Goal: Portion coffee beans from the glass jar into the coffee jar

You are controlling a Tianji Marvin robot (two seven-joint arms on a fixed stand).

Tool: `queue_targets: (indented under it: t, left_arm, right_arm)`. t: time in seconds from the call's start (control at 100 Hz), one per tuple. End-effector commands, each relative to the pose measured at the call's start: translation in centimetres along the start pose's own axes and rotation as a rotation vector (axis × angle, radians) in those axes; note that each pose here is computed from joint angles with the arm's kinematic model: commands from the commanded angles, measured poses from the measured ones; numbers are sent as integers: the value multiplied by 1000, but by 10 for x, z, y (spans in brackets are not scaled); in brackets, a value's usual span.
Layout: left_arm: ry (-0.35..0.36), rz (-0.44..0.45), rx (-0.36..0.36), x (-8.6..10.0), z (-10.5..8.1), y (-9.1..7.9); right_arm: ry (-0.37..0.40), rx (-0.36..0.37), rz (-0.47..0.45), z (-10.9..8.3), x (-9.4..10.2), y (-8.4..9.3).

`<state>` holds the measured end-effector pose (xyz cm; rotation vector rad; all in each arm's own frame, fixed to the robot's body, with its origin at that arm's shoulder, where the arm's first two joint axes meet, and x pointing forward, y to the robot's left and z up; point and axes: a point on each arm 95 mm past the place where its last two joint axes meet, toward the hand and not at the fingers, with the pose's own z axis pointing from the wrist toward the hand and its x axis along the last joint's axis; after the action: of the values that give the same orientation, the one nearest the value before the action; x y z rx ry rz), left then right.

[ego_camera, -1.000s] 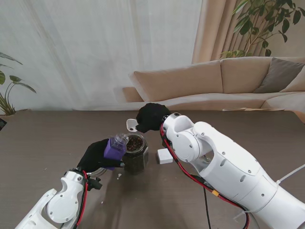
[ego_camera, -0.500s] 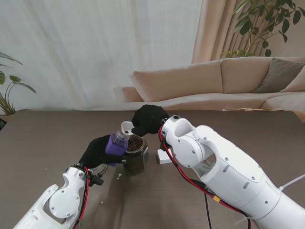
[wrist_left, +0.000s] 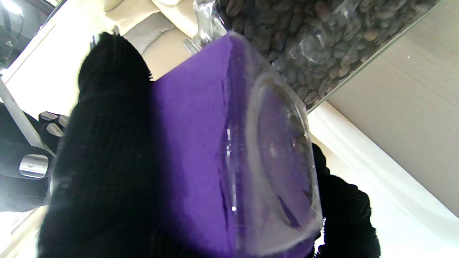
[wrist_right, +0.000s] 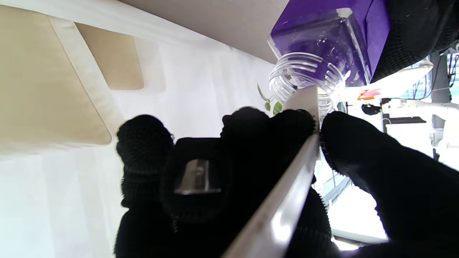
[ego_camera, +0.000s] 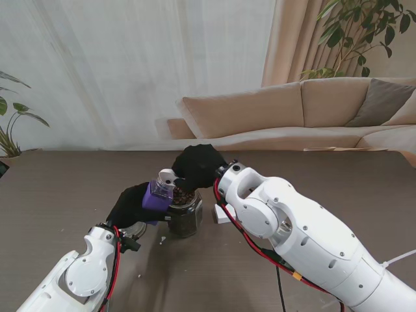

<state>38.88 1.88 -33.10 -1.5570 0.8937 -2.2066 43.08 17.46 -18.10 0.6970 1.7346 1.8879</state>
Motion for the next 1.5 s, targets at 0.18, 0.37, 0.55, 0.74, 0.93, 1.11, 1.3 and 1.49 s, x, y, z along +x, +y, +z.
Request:
queue_targets:
  t: [0.18,0.37,0.55,0.74,0.93,1.11,1.3,1.49]
  left_arm:
    - [21,-9,-10,3,2,1]
    - [22,-8,-11,3,2,1]
    - [25,-9,-12,3,2,1]
    - [28,-8,-14,4,3,1]
    - [32,-8,-15,4,4,0]
    - [35,-8,-15,4,4,0]
    - [38,-6,-14,5,4,0]
    - [37,-5,-14,5,4,0]
  right_arm:
    - [62,-33,-82,0,12,-3]
    - [81,-60,-130,1,14,-5]
    - [101,-77,-180,1,14,-8]
    - [117,-86,-215,2,14,-10]
    - [137,-96,-254,2,15,-12]
    - [143,-100,-284,3,17,-13]
    - [144,-106,-299,3,17,-13]
    - [100,-102,-253,2,12,-11]
